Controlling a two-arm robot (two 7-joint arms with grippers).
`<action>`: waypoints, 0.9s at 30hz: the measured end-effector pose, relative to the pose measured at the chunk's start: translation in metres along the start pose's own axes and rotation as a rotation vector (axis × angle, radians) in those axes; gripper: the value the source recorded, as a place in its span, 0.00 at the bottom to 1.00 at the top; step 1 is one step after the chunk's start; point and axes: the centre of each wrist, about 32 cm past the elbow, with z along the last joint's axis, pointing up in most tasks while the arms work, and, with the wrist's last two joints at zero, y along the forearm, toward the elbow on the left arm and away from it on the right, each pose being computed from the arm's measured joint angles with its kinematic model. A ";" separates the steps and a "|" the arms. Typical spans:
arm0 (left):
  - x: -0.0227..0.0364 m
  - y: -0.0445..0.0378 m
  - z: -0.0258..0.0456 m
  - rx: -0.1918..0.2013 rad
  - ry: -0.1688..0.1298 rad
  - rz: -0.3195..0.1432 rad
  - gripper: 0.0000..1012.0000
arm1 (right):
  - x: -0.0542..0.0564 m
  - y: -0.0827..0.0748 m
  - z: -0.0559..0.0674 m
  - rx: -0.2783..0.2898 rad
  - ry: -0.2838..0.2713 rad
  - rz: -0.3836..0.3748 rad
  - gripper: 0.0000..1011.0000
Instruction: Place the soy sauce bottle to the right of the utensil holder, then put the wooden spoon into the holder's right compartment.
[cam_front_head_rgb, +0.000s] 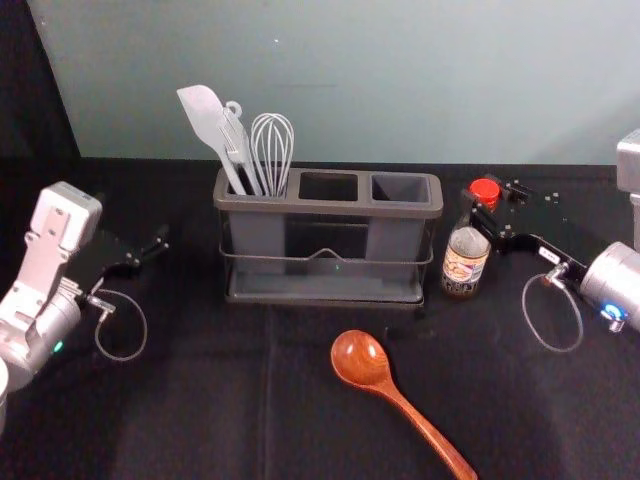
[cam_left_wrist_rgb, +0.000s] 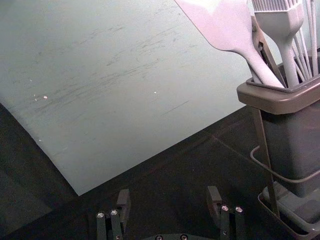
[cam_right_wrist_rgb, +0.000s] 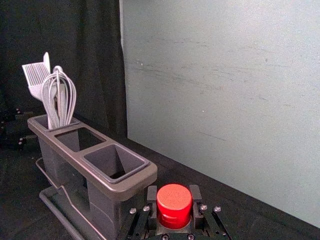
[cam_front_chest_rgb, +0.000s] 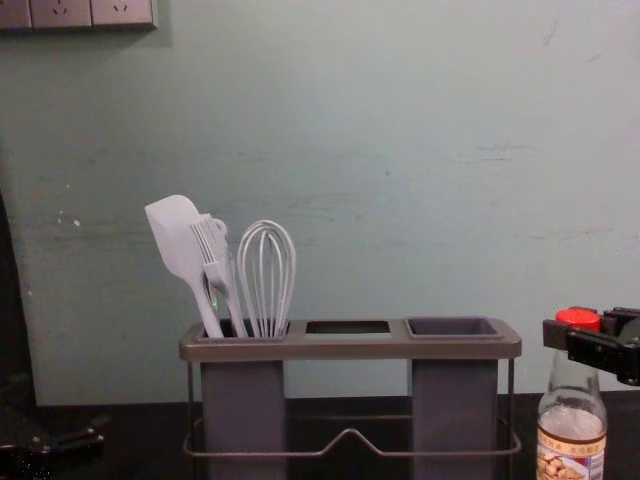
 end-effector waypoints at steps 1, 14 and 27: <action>0.0000 0.0000 0.0000 0.000 0.000 0.000 0.99 | 0.000 0.000 0.000 -0.002 0.000 0.000 0.38; 0.0000 0.0000 0.0000 0.000 0.000 0.000 0.99 | 0.000 0.000 -0.001 -0.007 0.001 0.001 0.76; 0.0000 0.0000 0.0000 0.000 0.000 0.000 0.99 | 0.000 0.000 -0.001 -0.004 0.000 0.000 0.99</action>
